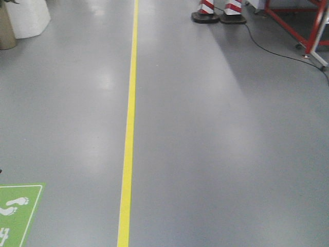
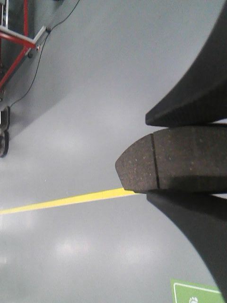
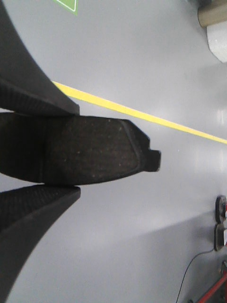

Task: Move and align brake pads A on conveyor
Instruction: 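Drive forward along the yellow floor line carrying both brake pads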

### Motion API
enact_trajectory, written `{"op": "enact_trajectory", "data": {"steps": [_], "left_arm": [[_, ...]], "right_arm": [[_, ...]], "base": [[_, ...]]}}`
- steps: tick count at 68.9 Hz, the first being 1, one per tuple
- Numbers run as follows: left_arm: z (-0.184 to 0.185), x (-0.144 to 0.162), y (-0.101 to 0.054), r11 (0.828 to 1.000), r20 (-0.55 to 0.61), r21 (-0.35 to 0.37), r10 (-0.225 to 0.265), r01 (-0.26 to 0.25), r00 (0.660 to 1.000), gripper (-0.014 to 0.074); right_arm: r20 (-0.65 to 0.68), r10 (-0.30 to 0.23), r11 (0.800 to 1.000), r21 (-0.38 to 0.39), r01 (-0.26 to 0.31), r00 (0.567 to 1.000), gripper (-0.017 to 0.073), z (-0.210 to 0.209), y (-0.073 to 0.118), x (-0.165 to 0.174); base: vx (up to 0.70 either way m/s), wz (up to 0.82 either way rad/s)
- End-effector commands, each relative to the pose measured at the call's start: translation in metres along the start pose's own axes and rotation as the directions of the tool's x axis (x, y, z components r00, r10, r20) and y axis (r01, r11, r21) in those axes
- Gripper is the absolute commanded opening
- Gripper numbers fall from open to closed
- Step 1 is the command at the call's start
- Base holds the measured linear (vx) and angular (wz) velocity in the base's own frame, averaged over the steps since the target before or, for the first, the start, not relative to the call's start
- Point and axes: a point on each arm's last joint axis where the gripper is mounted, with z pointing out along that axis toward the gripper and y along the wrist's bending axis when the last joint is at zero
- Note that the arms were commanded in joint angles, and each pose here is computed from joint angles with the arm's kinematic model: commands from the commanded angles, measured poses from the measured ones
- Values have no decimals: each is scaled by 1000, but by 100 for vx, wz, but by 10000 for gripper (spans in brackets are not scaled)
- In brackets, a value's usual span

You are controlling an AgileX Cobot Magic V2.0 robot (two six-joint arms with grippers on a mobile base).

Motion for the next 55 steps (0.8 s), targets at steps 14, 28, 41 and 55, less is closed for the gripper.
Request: {"op": "enact_trajectory", "data": {"steps": [14,28,41,55], "left_arm": [[-4,-17,-1,1000,123,9,-18,17,992,-6],[-4,-17,-1,1000,123,9,-18,17,992,-6],[-4,-17,-1,1000,123,9,-18,17,992,-6],[-4,-17,-1,1000,123,9,-18,17,992,-6]], "right_arm": [[112,-5,1000,10,4,994,-7,-4,-1,-16],[112,-5,1000,10,4,994,-7,-4,-1,-16],[112,-5,1000,10,4,994,-7,-4,-1,-16],[112,-5,1000,10,4,994,-7,-4,-1,-16]], "base": [[24,28],[33,18],[41,-5],[46,-11]]}}
